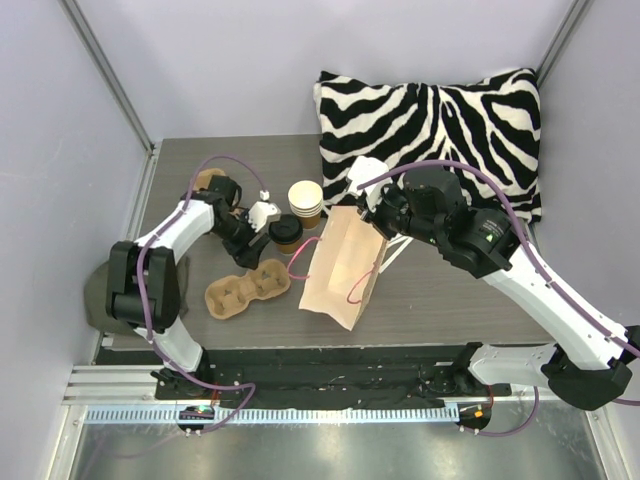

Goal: Pack the takeout coffee

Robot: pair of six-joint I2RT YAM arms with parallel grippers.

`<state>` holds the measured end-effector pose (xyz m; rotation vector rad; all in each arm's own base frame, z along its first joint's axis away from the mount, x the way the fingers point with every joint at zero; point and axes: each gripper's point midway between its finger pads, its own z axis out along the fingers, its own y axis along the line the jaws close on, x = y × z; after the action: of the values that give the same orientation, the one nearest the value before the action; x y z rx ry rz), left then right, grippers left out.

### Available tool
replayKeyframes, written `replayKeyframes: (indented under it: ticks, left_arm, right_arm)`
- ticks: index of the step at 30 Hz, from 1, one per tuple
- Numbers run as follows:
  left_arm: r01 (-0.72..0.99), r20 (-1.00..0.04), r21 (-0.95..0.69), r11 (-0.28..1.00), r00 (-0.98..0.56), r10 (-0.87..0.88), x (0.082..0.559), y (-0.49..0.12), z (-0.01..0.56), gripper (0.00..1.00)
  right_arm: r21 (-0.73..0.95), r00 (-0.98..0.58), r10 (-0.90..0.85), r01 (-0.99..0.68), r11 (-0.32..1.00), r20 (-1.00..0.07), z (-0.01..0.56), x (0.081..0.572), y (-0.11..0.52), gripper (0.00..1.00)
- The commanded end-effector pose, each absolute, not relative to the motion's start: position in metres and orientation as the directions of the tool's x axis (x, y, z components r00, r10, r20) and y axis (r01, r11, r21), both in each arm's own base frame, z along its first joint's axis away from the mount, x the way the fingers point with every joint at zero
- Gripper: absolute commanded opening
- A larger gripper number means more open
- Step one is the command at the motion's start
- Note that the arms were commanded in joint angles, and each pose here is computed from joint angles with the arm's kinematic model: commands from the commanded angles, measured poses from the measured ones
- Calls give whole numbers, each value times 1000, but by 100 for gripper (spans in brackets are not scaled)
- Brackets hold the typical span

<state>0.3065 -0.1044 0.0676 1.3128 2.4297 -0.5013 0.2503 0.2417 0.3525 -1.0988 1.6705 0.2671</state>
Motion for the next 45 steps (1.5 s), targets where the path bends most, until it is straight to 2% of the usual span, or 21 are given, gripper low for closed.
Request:
replayKeyframes:
  ticks: [1, 2, 7, 8, 10, 11, 14, 20, 26, 28, 29, 31, 32, 34, 35, 37, 38, 40, 41, 43, 45]
  left_arm:
    - [816, -440, -145, 560, -560, 702, 305, -109, 55, 66]
    - [807, -427, -145, 572, -573, 699, 304, -107, 51, 65]
    - [755, -370, -111, 646, -634, 678, 307, -92, 44, 43]
    - [739, -370, -115, 664, -652, 662, 306, -91, 46, 33]
    - [710, -359, -127, 693, -684, 635, 302, -86, 49, 21]
    - [671, -361, -139, 728, -719, 594, 302, -81, 52, 11]
    - [599, -353, -185, 779, -781, 516, 296, -68, 56, 0]
    - [319, -321, -269, 909, -919, 227, 300, -28, 60, 0]
    - [89, -298, -328, 941, -955, -13, 298, -18, 64, 0]
    - [58, -303, -361, 931, -951, -58, 296, -24, 69, 3]
    - [30, -289, -380, 925, -953, -88, 293, -27, 70, 12]
    - [27, -290, -396, 918, -952, -97, 289, -30, 73, 22]
    - [32, -308, -391, 920, -946, -98, 290, -29, 79, 34]
    - [52, -340, -378, 924, -937, -87, 290, -27, 87, 46]
    - [79, -378, -363, 929, -923, -69, 291, -26, 96, 57]
    - [175, -460, -313, 934, -888, 12, 299, -22, 112, 64]
    - [222, -483, -311, 924, -874, 48, 301, -24, 120, 73]
    - [424, -573, -232, 875, -787, 230, 314, -25, 142, 80]
    - [519, -571, -265, 813, -763, 302, 304, -36, 147, 86]
    - [746, -574, -192, 638, -613, 544, 302, -42, 143, 89]
    - [805, -508, -210, 555, -575, 642, 303, -39, 141, 90]
  right_arm:
    - [-345, 39, -479, -745, 571, -877, 370, 253, 243, 1]
    - [-345, 41, -476, -744, 572, -878, 371, 253, 244, 1]
    - [-346, 43, -474, -741, 575, -879, 373, 253, 243, 1]
    - [-348, 44, -473, -739, 578, -880, 374, 253, 242, 1]
    - [-349, 50, -468, -735, 581, -883, 378, 251, 240, 1]
    - [-350, 48, -469, -734, 583, -882, 377, 252, 239, 1]
    - [-349, 46, -468, -732, 585, -882, 376, 250, 237, 1]
    - [-349, 50, -466, -733, 584, -884, 377, 248, 235, 1]
    - [-351, 50, -468, -732, 584, -882, 374, 247, 233, 1]
    - [-349, 49, -467, -733, 584, -883, 374, 247, 233, 1]
    - [-349, 50, -466, -733, 584, -884, 374, 246, 233, 1]
    - [-352, 54, -465, -732, 583, -883, 375, 246, 233, 1]
    - [-354, 53, -468, -729, 585, -882, 375, 247, 232, 1]
    - [-355, 56, -467, -731, 583, -882, 375, 247, 232, 1]
    - [-355, 57, -468, -733, 580, -882, 375, 246, 232, 1]
    - [-356, 57, -471, -736, 577, -880, 374, 246, 233, 1]
    - [-358, 58, -473, -736, 575, -879, 374, 247, 233, 1]
    - [-358, 56, -477, -739, 570, -877, 372, 247, 234, 1]
    - [-359, 59, -477, -740, 569, -877, 372, 247, 235, 1]
    - [-357, 59, -477, -744, 564, -877, 371, 247, 236, 1]
    - [-355, 53, -481, -747, 562, -875, 369, 248, 238, 1]
